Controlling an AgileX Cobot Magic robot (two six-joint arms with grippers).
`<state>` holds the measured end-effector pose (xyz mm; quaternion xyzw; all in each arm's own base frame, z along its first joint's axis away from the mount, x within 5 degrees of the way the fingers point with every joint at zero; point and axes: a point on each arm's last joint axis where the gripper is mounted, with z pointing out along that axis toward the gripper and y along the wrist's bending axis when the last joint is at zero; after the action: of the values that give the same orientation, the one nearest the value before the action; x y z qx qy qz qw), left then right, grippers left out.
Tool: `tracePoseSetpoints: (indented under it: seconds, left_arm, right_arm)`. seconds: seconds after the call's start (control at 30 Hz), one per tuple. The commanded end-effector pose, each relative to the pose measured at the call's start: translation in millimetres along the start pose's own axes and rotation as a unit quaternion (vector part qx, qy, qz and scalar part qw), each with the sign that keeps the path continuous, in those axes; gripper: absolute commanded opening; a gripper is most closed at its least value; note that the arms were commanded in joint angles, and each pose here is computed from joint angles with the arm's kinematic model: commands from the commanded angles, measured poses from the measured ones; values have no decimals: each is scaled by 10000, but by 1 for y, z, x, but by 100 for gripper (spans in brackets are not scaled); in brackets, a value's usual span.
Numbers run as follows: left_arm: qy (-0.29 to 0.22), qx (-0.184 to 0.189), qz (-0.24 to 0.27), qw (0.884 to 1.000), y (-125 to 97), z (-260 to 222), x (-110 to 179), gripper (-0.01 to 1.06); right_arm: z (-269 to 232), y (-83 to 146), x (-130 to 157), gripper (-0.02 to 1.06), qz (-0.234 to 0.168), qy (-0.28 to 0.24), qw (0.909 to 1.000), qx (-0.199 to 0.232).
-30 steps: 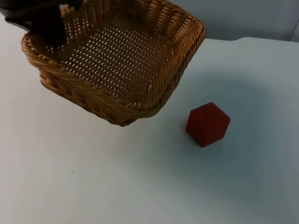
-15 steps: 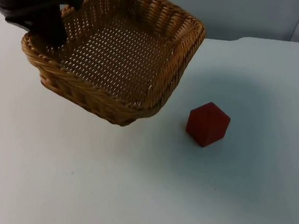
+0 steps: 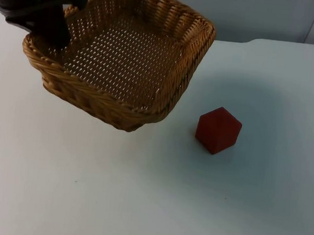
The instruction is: Pick up the basket with the left hand and place the cube into the basket with the right hand.
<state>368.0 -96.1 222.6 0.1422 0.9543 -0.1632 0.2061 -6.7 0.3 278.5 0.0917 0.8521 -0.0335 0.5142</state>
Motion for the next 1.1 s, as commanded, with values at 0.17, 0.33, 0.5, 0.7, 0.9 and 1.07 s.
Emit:
tracePoseSetpoints:
  seconds: [0.17,0.33,0.5,0.7,0.9,1.07]
  left_arm:
    - [-179,58,-90,9998,-3,-5,-3,0]
    - [-179,58,-90,9998,-3,-5,-3,0]
    - [-179,58,-90,9998,-3,-5,-3,0]
    - [-190,53,-91,9998,-2,-5,-3,0]
    - [-190,53,-91,9998,-2,-5,-3,0]
    - [-199,49,-91,9997,-2,-5,-3,0]
  right_arm:
    - [0,3,1,0,-238,-22,9996,-145]
    - [18,11,-10,0,-462,627,9953,-572]
    - [46,14,-31,0,-557,1264,9880,-689]
    - [101,27,-67,0,-222,2169,9683,-1216]
    - [152,42,-94,0,96,2777,9435,-1804]
    - [203,51,-109,9,185,3295,9246,-1900]
